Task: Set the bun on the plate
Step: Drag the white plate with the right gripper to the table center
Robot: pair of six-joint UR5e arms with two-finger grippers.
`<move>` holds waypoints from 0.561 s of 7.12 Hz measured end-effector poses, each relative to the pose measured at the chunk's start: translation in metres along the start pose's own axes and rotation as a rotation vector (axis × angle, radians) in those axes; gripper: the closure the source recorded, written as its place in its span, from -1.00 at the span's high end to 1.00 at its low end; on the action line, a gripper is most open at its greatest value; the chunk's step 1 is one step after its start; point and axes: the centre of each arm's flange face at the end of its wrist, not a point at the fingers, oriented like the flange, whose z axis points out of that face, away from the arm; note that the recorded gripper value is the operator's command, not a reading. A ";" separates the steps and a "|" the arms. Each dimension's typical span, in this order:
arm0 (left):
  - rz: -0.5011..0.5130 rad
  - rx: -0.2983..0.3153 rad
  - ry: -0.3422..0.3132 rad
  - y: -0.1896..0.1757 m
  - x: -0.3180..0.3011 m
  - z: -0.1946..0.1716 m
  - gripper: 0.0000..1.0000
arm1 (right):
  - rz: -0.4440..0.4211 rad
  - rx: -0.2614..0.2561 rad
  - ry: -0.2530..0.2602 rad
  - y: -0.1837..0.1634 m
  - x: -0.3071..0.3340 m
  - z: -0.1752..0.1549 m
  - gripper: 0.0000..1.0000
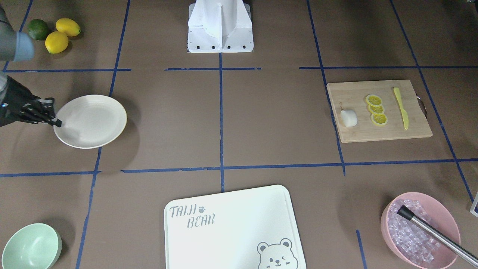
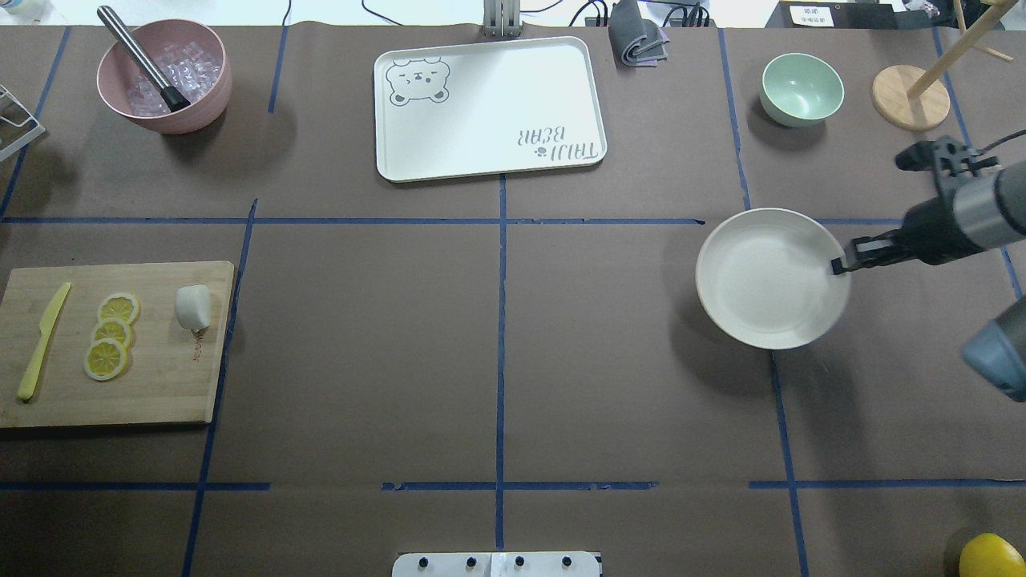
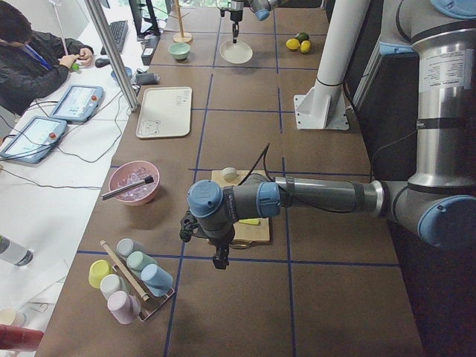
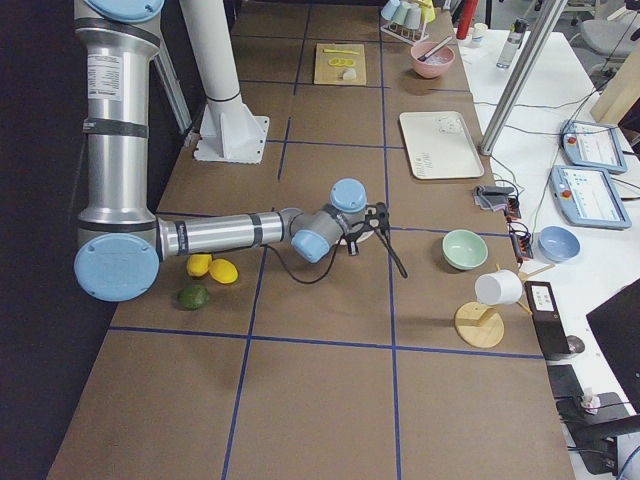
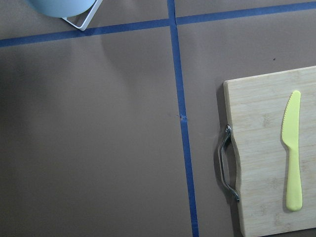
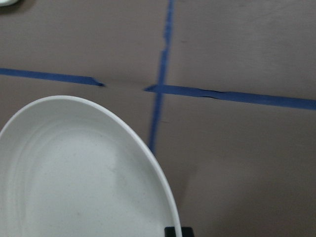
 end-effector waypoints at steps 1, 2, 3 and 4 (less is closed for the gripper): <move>0.000 0.000 0.000 0.000 0.000 0.000 1.00 | 0.040 0.003 -0.031 -0.011 -0.082 0.033 -0.95; 0.001 0.000 0.000 0.000 0.001 0.000 1.00 | 0.091 0.002 -0.036 -0.021 -0.170 0.063 -0.95; 0.001 0.001 0.000 0.000 0.001 -0.001 1.00 | 0.131 -0.008 -0.015 -0.025 -0.244 0.082 -0.95; 0.002 0.001 0.000 0.000 0.001 -0.001 1.00 | 0.161 -0.015 0.009 -0.021 -0.292 0.099 -0.90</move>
